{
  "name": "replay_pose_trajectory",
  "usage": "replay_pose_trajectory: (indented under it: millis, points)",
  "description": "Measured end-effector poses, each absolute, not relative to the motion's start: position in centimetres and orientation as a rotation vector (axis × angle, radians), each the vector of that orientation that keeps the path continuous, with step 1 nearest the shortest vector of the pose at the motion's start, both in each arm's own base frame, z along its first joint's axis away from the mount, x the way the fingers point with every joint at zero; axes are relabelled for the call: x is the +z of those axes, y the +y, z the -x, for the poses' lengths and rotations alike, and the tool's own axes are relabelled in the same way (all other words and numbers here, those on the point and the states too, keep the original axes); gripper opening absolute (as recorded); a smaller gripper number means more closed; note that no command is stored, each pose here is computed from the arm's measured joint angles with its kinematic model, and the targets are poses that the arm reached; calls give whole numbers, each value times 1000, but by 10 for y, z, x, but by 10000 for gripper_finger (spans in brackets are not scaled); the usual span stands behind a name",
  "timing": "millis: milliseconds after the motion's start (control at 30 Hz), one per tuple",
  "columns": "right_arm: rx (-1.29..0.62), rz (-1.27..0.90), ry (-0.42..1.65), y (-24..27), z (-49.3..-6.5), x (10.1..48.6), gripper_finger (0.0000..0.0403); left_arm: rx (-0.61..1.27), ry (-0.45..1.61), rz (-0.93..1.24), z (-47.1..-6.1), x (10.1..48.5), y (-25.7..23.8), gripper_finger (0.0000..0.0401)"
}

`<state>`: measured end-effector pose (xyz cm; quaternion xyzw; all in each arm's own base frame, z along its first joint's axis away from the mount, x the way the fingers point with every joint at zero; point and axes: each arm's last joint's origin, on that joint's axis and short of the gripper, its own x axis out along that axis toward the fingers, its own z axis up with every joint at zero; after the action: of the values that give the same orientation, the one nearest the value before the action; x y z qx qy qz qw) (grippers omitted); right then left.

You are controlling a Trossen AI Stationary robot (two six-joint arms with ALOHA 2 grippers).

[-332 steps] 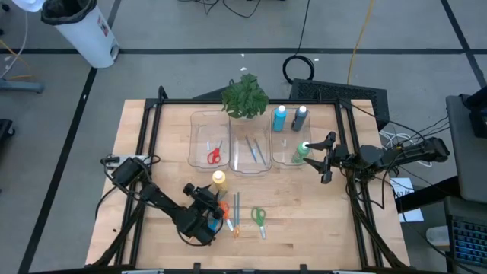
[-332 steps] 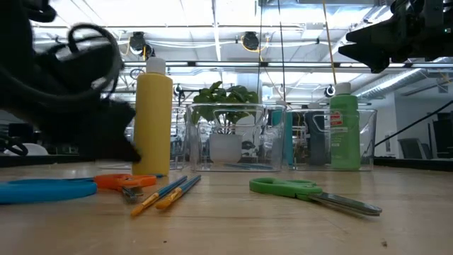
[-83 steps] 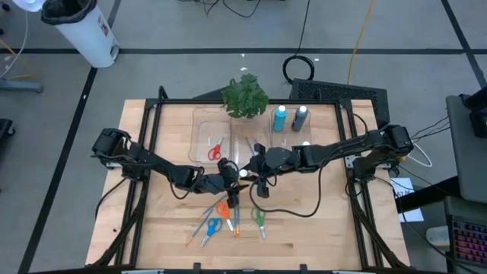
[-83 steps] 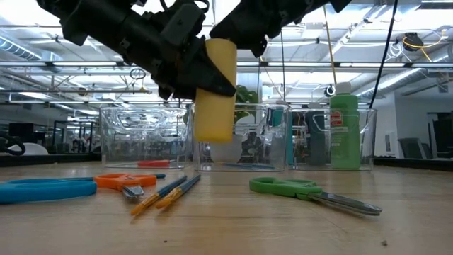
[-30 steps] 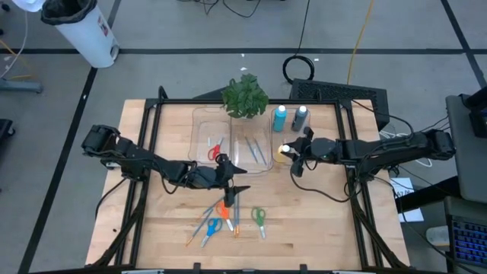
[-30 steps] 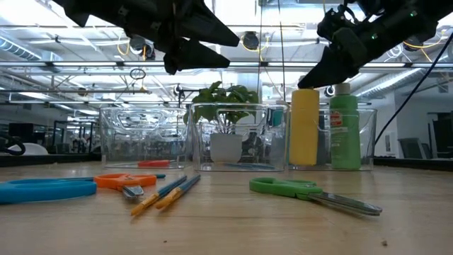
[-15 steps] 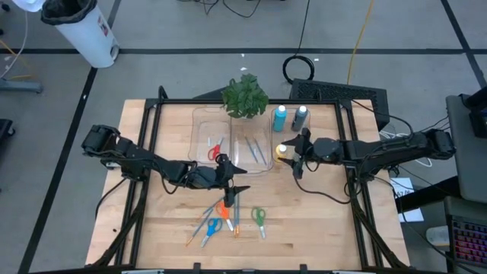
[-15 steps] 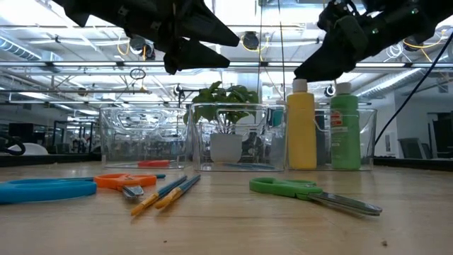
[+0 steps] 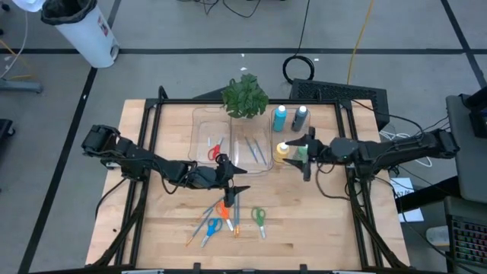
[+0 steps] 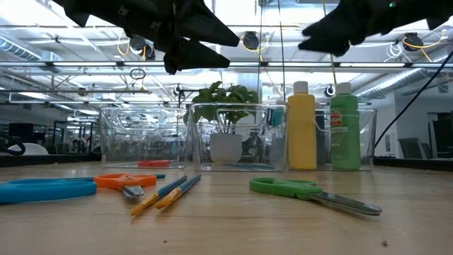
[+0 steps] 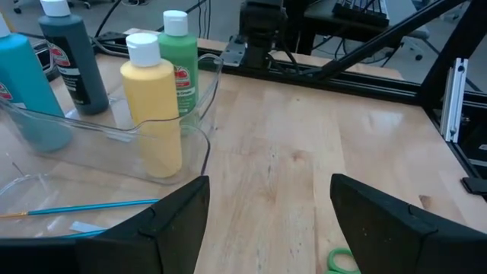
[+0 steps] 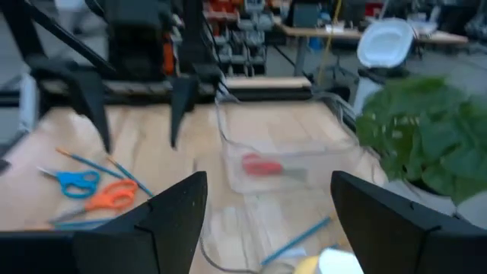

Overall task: Pick & Place Paint Supplies
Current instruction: Put the blue paintbrush into the middle transparent bin

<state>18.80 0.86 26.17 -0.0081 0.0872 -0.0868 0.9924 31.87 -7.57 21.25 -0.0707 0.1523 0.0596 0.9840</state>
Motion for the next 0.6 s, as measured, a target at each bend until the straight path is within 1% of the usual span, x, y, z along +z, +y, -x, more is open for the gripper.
replay_pose_trajectory:
  millis: [133, 400, 600]
  points:
    - [-139, 7, 112, 14, -177, 272, 270, 121, 304, 150, -319, 213, -76, 273]
    - [-25, -8, 26, 30, -160, 285, 270, 138, 302, 265, -319, 212, -76, 274]
    - [60, 3, 26, 43, -156, 285, 270, 52, 354, 293, -318, 209, -78, 273]
